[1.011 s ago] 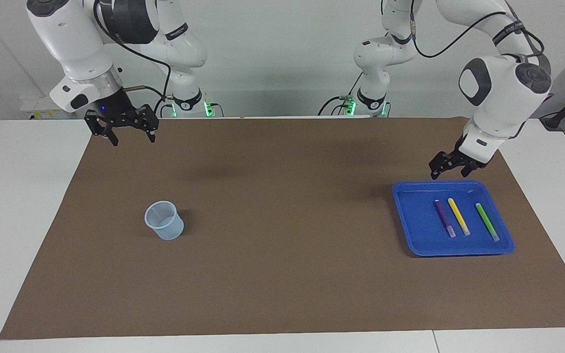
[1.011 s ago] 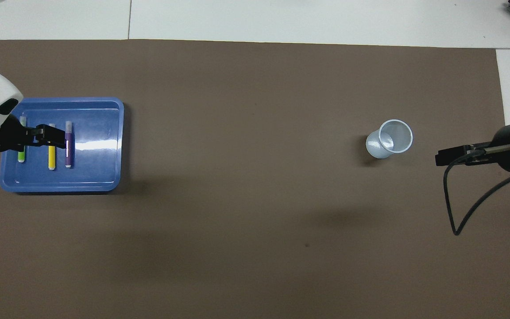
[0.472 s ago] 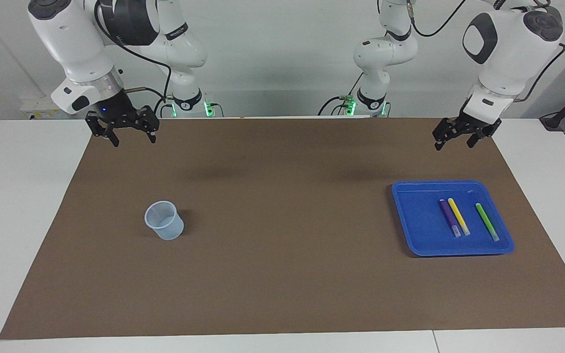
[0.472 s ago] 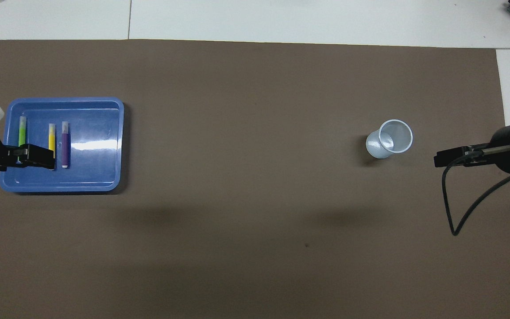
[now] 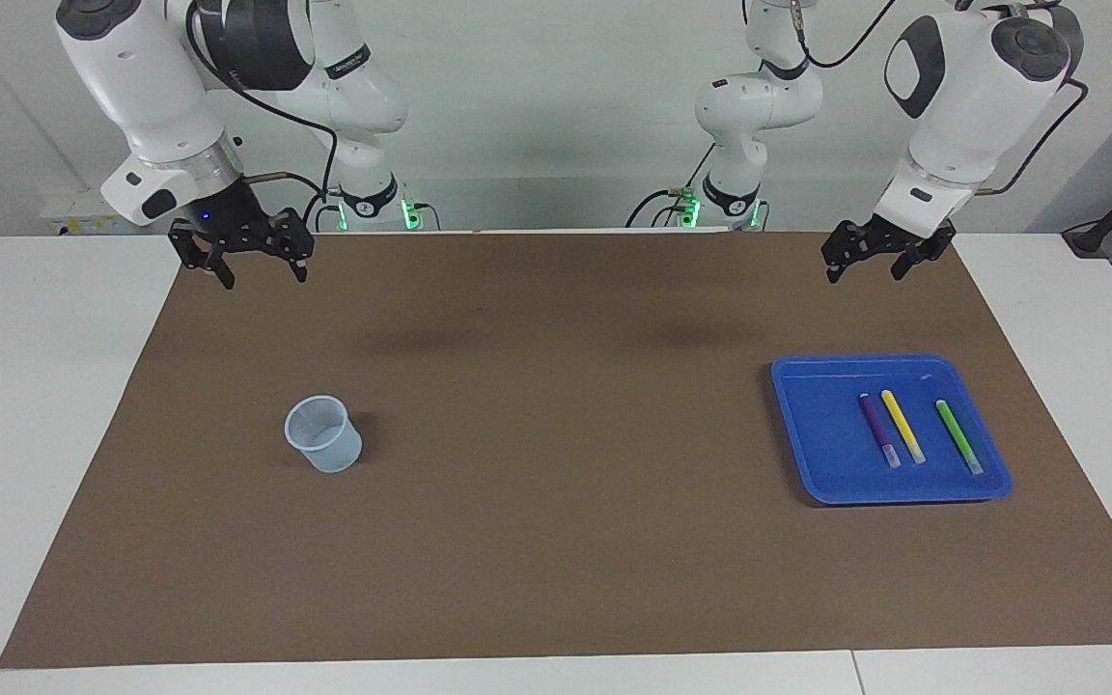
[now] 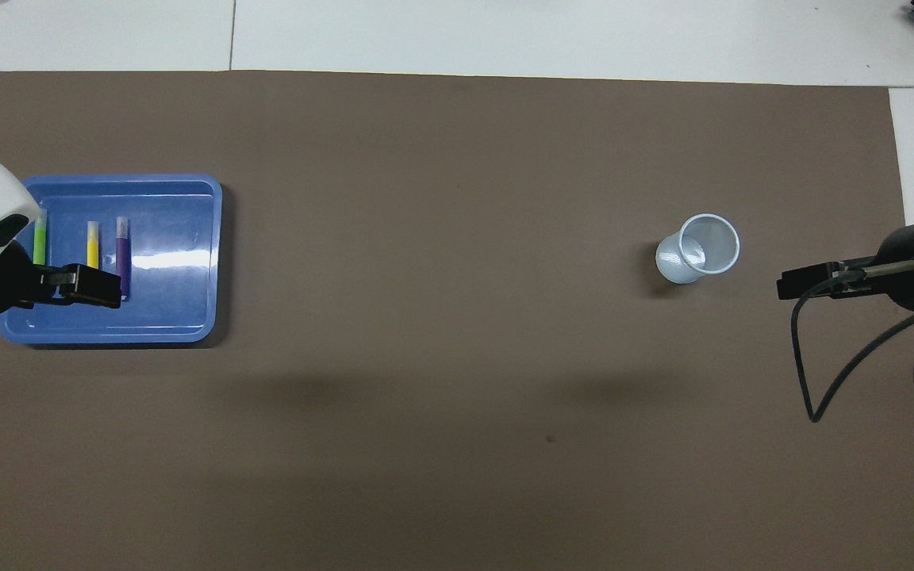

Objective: Right arm passes pens to left for tray arrangement

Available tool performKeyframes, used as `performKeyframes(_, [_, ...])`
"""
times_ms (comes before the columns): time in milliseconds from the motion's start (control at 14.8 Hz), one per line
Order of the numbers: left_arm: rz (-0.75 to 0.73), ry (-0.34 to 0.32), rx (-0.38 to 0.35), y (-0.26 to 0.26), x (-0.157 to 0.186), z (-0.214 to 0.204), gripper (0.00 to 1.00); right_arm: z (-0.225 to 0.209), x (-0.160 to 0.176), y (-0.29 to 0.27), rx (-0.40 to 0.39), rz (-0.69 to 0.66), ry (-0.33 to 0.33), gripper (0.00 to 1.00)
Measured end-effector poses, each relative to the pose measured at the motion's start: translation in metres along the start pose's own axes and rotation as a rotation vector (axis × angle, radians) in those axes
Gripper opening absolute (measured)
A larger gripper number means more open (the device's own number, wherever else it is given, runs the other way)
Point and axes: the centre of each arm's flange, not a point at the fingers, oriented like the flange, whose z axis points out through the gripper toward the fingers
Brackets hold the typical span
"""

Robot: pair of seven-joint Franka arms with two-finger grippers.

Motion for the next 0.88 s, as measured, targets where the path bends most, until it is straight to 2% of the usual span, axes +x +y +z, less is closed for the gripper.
performKeyframes(270, [0.011, 0.063, -0.013, 0.005, 0.007, -0.004, 1.0, 0.0, 0.0, -0.003, 0.0, -0.005, 0.0, 1.0])
performKeyframes(876, [0.01, 0.063, -0.019, 0.006, 0.015, -0.006, 1.0, -0.012, -0.015, -0.007, -0.006, -0.007, -0.031, 1.0])
